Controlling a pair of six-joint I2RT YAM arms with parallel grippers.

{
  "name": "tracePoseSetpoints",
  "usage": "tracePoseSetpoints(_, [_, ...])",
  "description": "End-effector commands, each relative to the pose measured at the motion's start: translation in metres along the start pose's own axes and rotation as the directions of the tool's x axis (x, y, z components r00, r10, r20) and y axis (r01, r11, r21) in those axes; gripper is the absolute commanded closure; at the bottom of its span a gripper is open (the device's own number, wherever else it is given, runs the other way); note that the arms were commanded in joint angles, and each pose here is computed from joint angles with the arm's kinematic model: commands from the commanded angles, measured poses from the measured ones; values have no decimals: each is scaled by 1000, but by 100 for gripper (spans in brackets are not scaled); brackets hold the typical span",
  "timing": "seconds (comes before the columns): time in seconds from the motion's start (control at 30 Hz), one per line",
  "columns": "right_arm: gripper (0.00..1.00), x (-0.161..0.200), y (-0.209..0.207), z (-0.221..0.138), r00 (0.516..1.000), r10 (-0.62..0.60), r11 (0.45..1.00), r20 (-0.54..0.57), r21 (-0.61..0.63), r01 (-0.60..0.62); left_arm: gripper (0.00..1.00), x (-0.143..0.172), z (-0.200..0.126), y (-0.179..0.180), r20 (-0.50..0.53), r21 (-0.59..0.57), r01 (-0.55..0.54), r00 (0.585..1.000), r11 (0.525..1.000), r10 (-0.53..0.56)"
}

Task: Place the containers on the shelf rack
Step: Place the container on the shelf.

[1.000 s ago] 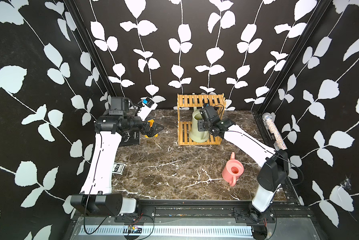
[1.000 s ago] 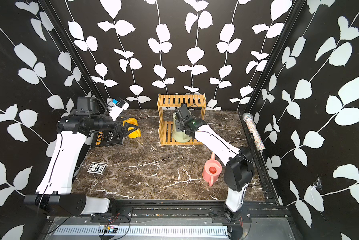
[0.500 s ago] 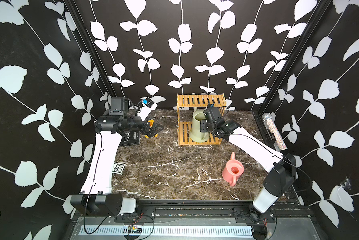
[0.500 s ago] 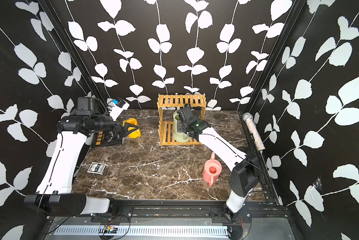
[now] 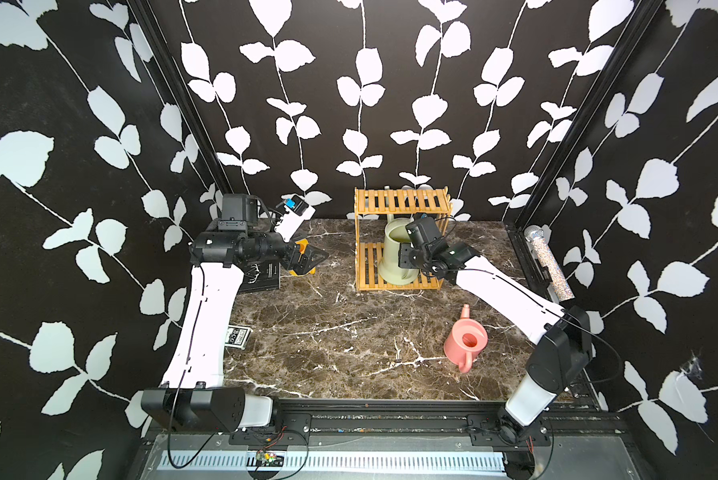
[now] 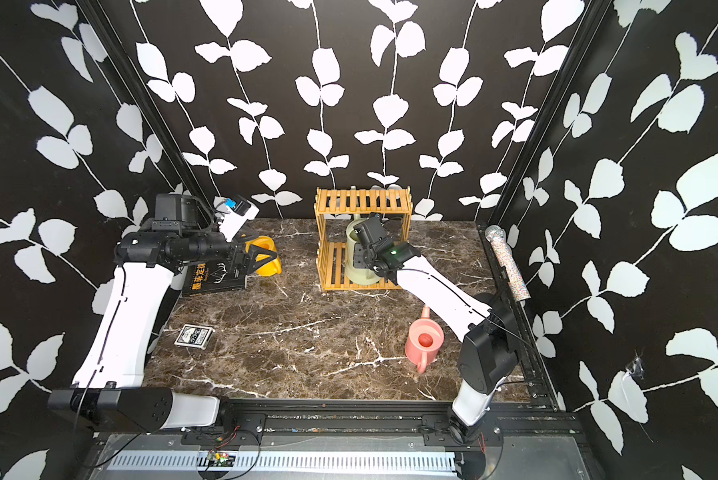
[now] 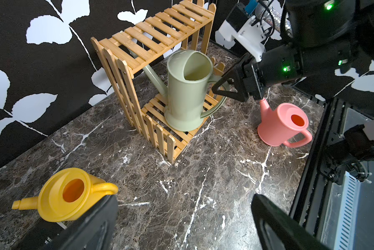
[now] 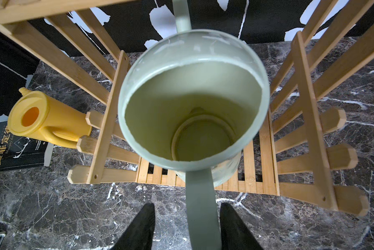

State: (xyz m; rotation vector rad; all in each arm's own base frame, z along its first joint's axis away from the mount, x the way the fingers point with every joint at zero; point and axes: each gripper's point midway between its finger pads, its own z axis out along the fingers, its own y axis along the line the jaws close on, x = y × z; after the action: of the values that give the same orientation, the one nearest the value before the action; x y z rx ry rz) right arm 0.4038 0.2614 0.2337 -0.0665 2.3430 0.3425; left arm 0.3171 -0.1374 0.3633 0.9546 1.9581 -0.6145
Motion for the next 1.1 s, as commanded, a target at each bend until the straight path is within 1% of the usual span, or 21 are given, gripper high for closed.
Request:
tracePoseSetpoints(0.0, [49,-10,8,-9,999,26,999,35,-36,-24,1,-6,-8,-9,31,1,-24,999,1000,24])
tracePoseSetpoints(1.07, [50,-7,20,-7,999,28,998,31,-58,-26,1,-6,-7,-10,32,5,-24,999,1000,24])
